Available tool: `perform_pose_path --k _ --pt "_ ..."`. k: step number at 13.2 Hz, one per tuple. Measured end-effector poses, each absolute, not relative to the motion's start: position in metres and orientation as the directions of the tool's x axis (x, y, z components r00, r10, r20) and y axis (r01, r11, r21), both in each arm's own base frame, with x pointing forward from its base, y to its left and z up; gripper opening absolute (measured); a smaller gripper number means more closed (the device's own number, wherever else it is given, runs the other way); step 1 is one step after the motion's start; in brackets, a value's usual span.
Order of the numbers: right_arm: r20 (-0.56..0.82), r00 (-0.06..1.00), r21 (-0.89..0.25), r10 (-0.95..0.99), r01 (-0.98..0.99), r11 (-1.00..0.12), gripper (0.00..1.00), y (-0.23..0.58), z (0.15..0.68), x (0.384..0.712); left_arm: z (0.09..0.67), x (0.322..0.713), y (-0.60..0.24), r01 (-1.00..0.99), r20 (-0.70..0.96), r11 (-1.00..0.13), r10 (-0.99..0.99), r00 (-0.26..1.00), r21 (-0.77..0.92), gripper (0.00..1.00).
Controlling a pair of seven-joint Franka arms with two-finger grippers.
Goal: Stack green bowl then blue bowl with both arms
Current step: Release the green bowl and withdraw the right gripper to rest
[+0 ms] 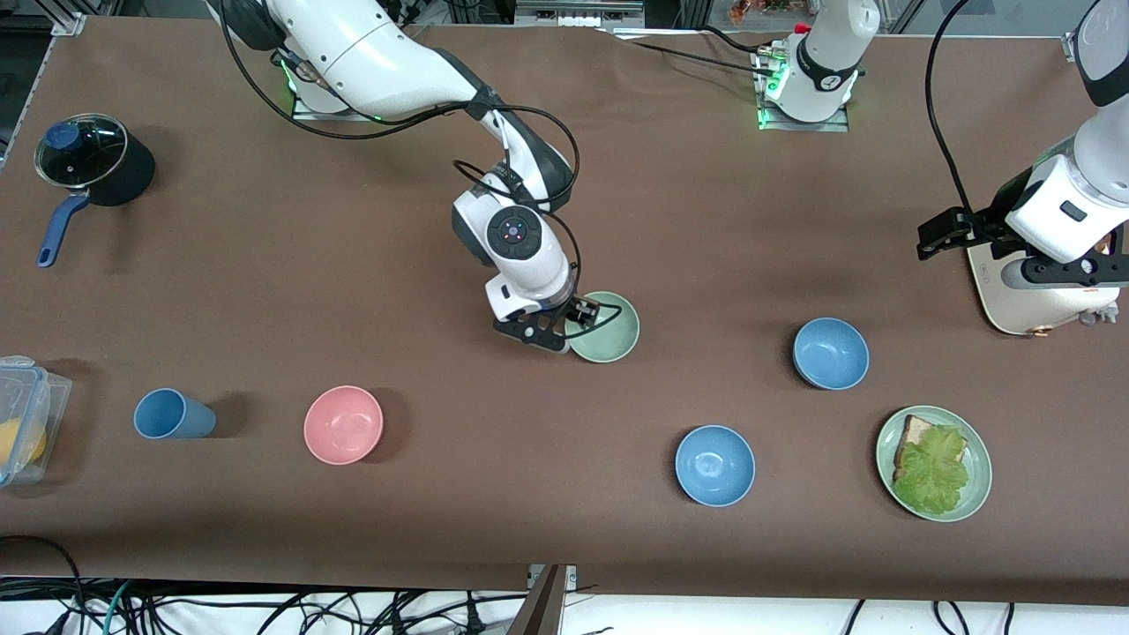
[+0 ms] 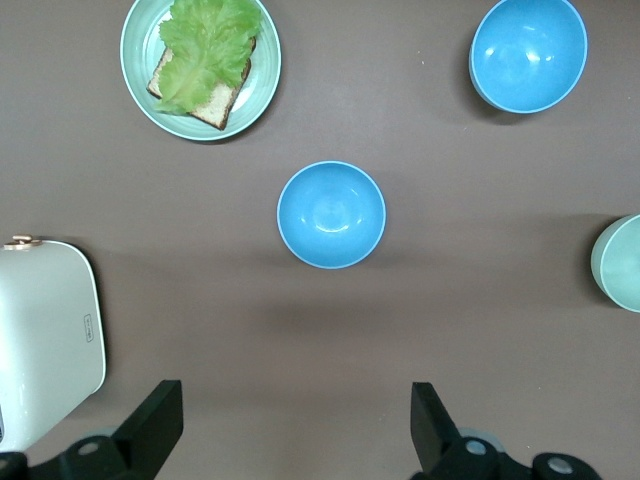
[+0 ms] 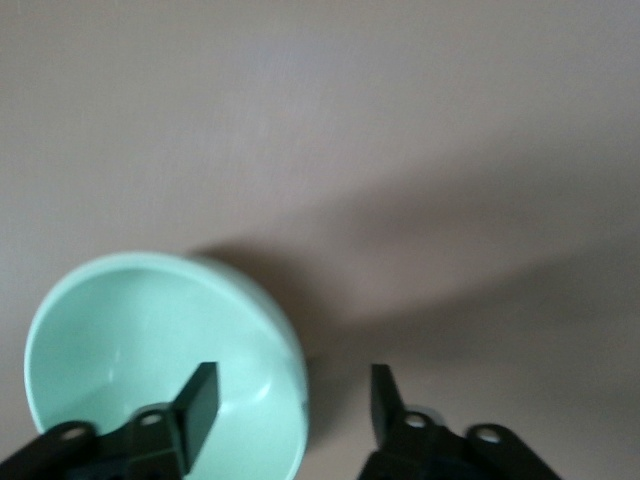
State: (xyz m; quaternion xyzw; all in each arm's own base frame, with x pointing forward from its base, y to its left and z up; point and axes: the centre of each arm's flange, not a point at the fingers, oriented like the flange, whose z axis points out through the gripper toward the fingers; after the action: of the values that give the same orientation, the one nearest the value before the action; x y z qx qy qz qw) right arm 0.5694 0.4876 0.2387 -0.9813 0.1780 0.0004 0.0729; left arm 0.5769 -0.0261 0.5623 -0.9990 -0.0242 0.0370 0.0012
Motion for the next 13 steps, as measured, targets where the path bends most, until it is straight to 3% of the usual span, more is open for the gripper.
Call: perform_pose_path --k 2,7,9,13 --pt "-0.006 0.960 -0.093 -0.279 -0.278 -0.956 0.98 0.450 0.273 0.599 0.562 0.577 -0.026 0.048 -0.074 -0.999 0.048 0.996 -0.004 1.00" --pt "-0.015 0.992 -0.034 -0.122 -0.122 -0.992 1.00 0.272 0.405 0.666 0.562 0.577 -0.027 0.047 -0.075 -0.999 0.048 0.996 -0.004 1.00" --pt "-0.011 0.997 -0.031 -0.077 -0.077 -0.997 1.00 0.218 0.442 0.662 0.562 0.577 -0.027 0.047 -0.075 -0.999 0.048 0.996 -0.004 1.00" --pt "-0.009 1.000 -0.013 -0.028 -0.028 -1.000 1.00 0.168 0.485 0.612 0.563 0.577 -0.027 0.047 -0.075 -0.999 0.048 0.996 -0.004 1.00"
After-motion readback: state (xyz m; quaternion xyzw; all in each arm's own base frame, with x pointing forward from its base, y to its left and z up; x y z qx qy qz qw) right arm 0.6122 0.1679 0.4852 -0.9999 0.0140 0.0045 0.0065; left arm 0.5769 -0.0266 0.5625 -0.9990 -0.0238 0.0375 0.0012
